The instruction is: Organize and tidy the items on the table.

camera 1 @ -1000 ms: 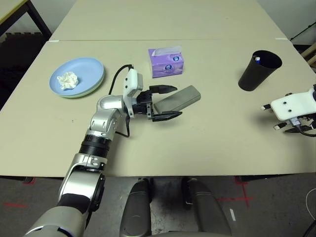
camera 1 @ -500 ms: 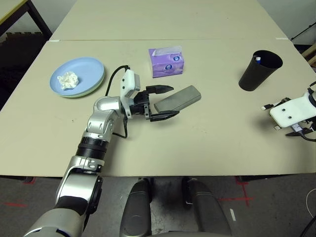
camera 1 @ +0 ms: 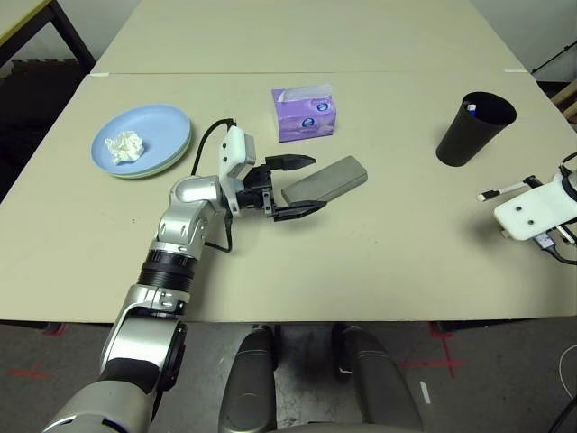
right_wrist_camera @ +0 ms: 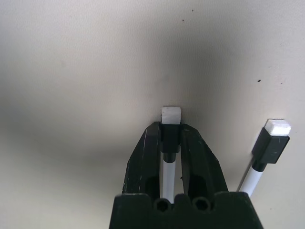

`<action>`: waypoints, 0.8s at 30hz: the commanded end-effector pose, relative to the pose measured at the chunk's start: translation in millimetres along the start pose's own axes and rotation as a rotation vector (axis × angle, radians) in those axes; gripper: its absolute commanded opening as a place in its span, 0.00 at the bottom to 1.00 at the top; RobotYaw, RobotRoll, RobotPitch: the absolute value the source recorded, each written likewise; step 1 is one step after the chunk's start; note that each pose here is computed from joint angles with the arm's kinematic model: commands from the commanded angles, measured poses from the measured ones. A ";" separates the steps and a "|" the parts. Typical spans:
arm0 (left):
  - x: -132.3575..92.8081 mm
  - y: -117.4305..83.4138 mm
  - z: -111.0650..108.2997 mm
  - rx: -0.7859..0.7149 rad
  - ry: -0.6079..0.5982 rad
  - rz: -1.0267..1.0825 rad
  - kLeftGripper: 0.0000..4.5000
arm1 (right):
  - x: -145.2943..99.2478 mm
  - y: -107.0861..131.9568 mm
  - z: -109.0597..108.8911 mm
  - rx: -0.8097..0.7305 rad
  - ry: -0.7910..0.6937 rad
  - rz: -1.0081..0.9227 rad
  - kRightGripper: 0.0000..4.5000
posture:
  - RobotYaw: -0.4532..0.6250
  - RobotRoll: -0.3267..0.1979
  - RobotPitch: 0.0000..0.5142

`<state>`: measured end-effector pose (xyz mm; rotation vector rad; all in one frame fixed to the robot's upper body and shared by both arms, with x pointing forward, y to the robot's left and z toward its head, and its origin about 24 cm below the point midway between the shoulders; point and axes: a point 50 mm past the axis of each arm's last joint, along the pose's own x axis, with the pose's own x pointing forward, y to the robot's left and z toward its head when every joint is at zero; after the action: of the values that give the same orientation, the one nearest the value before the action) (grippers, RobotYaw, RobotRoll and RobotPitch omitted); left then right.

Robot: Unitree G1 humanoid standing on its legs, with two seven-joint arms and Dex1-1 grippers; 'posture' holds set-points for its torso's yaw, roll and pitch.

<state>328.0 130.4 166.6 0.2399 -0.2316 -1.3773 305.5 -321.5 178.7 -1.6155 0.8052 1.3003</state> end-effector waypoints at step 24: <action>-2.1 0.7 -0.5 0.010 0.026 -0.021 1.00 | -66.8 -66.8 49.1 0.759 -1.052 -0.578 0.10 | 0.51 0.62 0.42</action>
<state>328.5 132.9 167.0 0.2489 -0.2247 -1.3795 329.9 -249.1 256.4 -0.4222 0.1453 1.0653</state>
